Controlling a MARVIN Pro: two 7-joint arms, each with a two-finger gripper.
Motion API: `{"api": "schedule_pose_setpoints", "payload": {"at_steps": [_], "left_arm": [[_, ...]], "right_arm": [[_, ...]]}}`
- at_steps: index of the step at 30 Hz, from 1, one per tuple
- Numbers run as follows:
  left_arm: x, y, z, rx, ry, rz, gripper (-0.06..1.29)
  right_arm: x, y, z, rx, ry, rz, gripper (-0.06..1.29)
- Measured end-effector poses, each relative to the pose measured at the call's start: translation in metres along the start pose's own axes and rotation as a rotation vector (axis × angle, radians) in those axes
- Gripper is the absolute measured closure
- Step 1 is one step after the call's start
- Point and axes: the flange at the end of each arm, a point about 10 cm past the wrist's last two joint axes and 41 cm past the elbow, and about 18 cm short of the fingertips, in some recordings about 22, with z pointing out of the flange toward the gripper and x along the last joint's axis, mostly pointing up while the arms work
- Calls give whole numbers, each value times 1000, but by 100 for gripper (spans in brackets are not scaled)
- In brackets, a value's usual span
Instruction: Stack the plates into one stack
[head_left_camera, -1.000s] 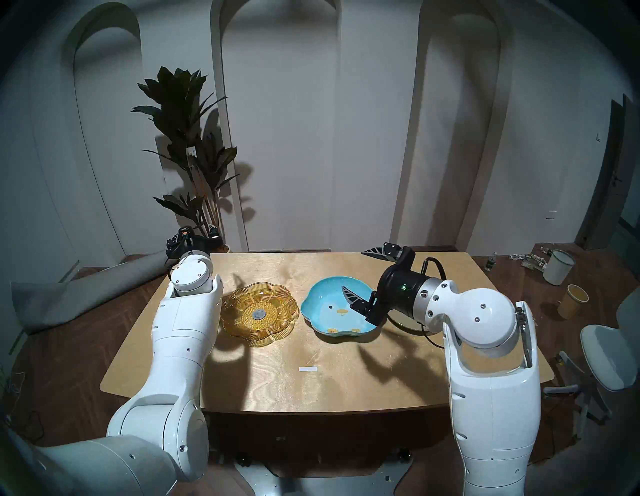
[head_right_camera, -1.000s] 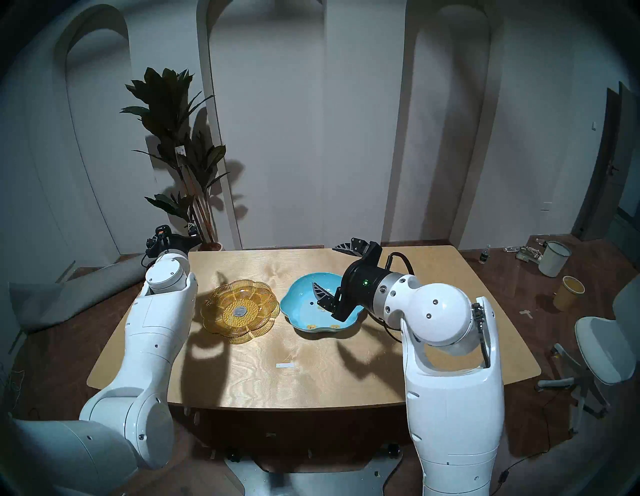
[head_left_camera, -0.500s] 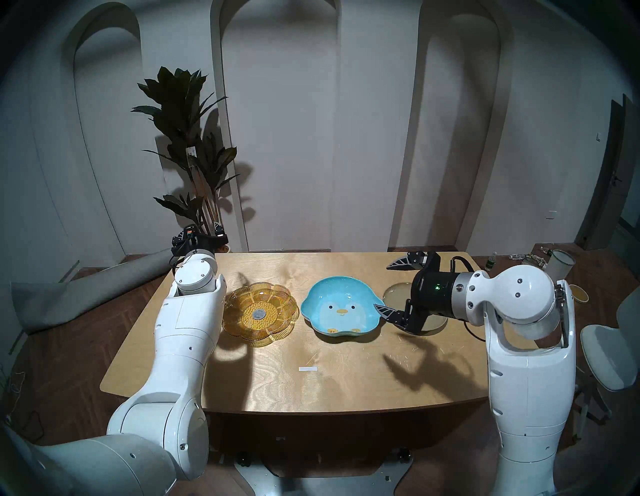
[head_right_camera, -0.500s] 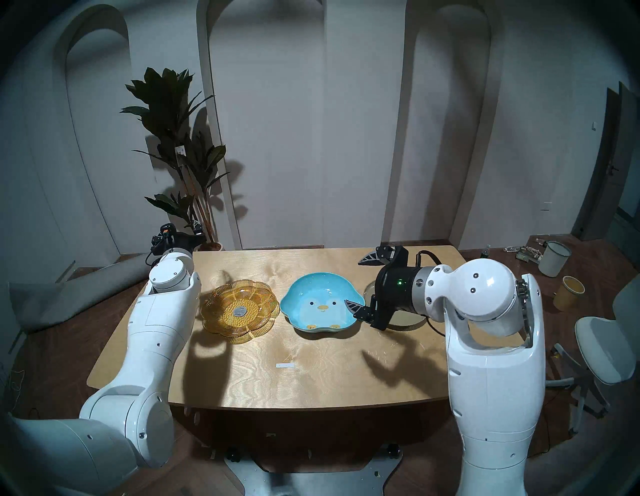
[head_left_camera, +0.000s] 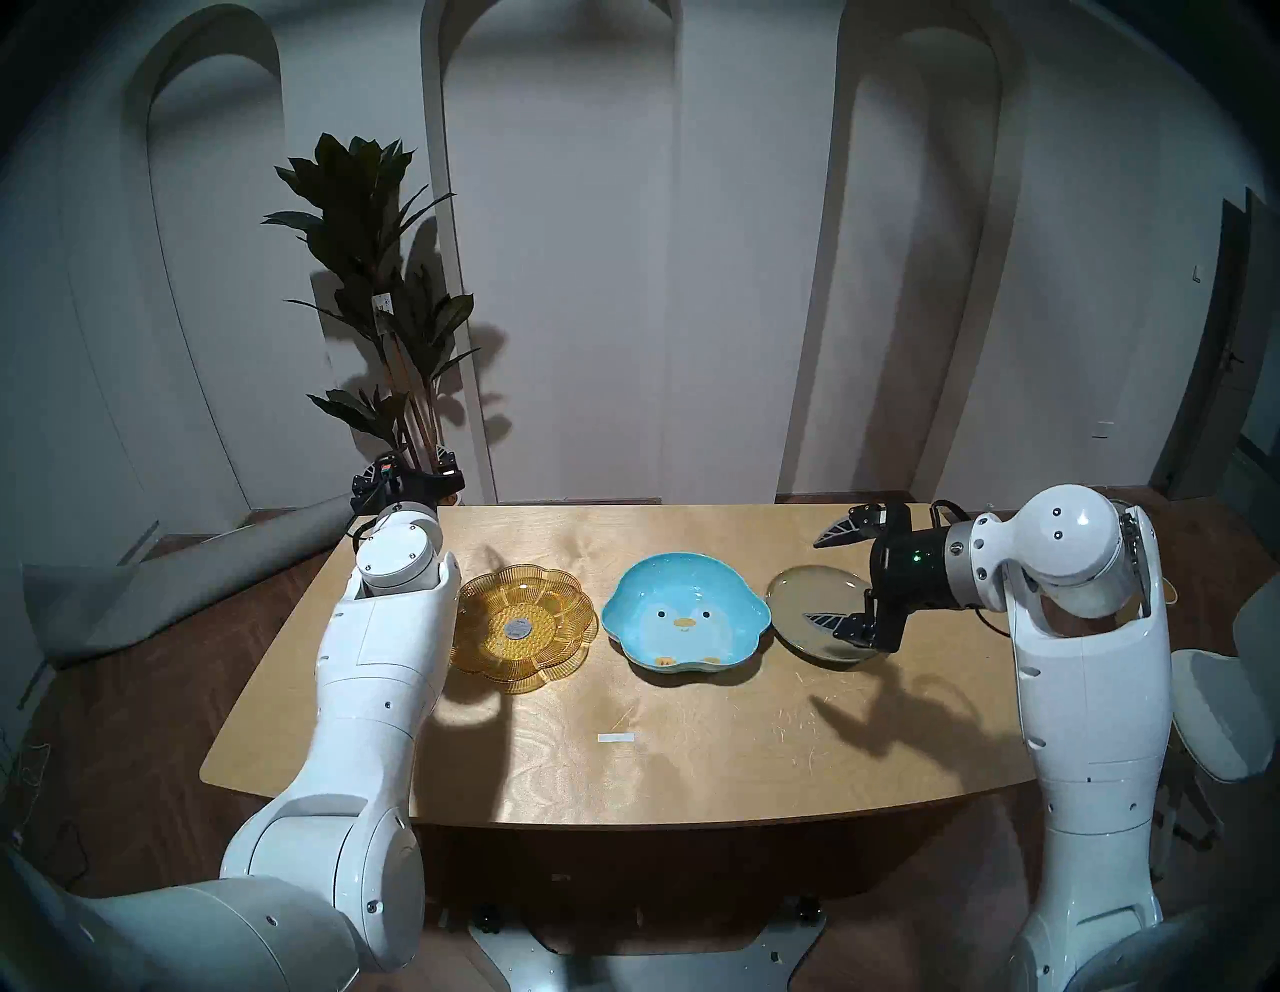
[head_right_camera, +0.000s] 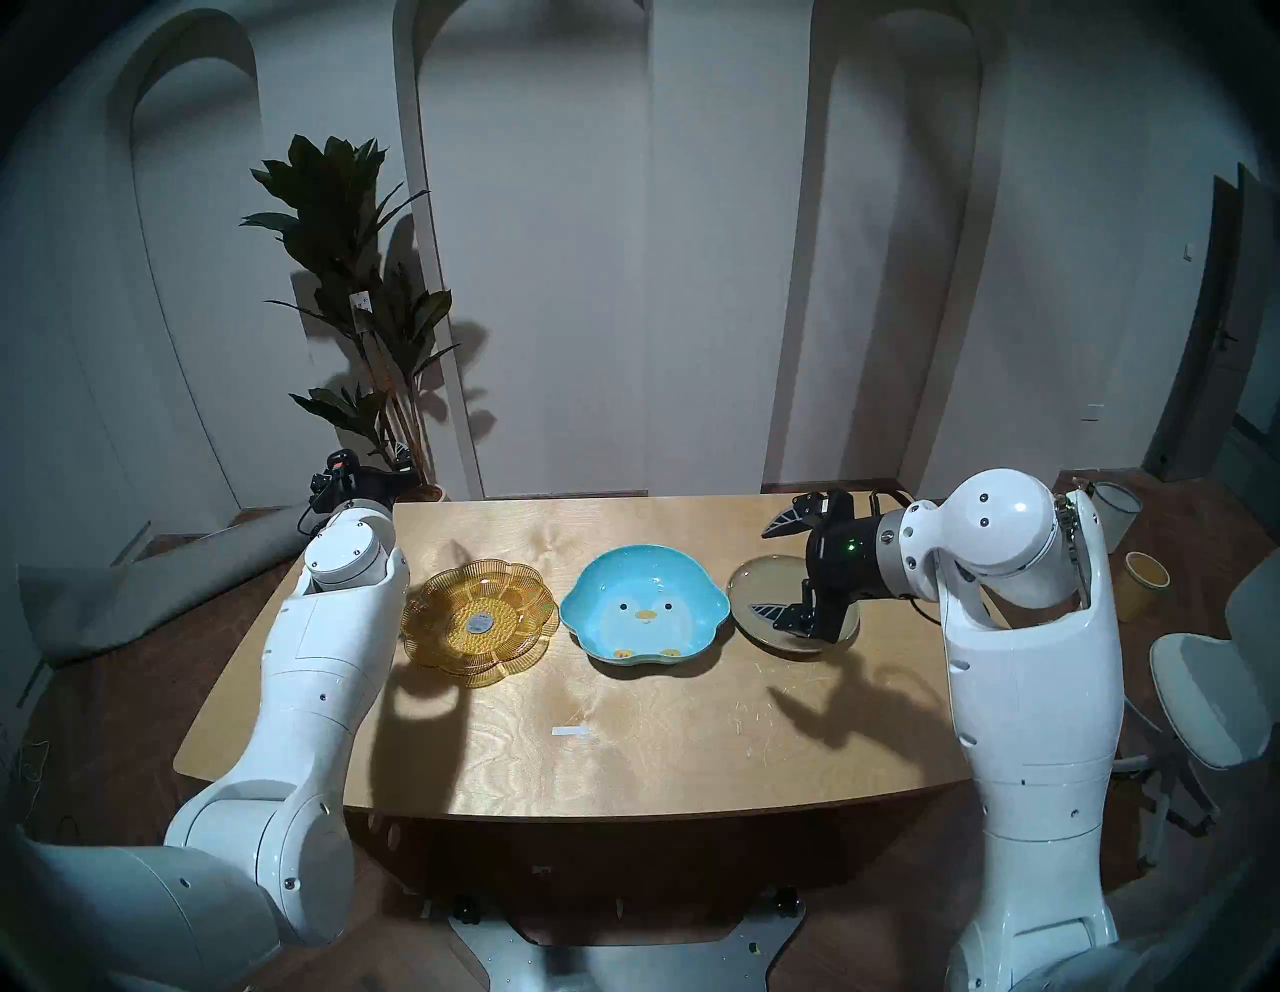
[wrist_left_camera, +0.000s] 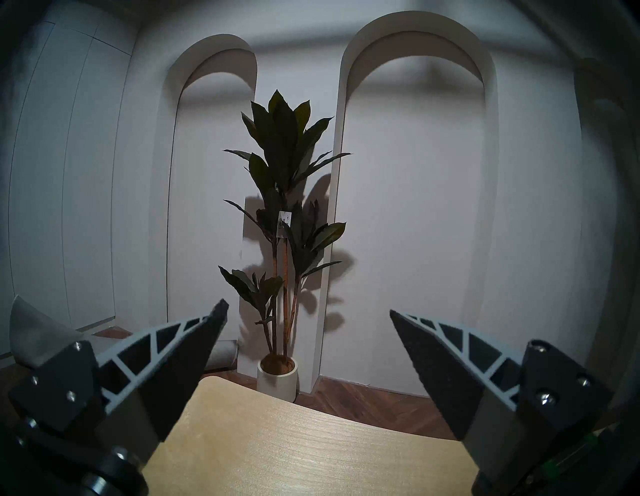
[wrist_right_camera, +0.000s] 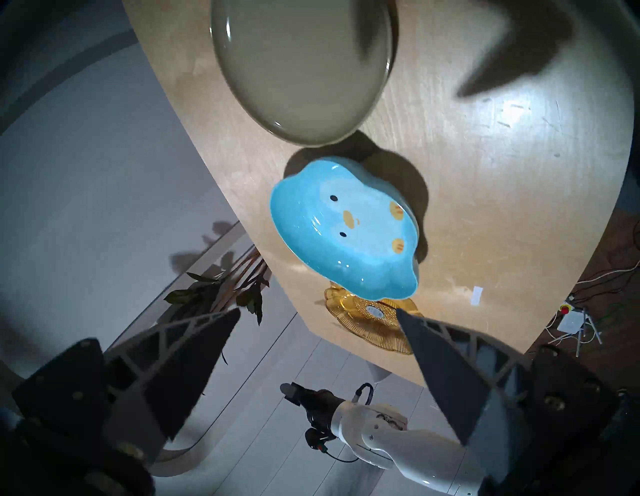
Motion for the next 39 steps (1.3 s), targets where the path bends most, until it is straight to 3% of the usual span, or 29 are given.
{"api": "schedule_pose_setpoints", "payload": {"at_steps": [11, 21, 39], "left_arm": [[0, -6, -3, 29, 4, -15, -2], [3, -10, -6, 51, 13, -27, -2], [3, -17, -11, 90, 13, -48, -2]], "right_arm": [[15, -21, 27, -116, -54, -23, 0], [16, -28, 53, -228, -103, -55, 0], [8, -32, 67, -351, -142, -119, 0]]}}
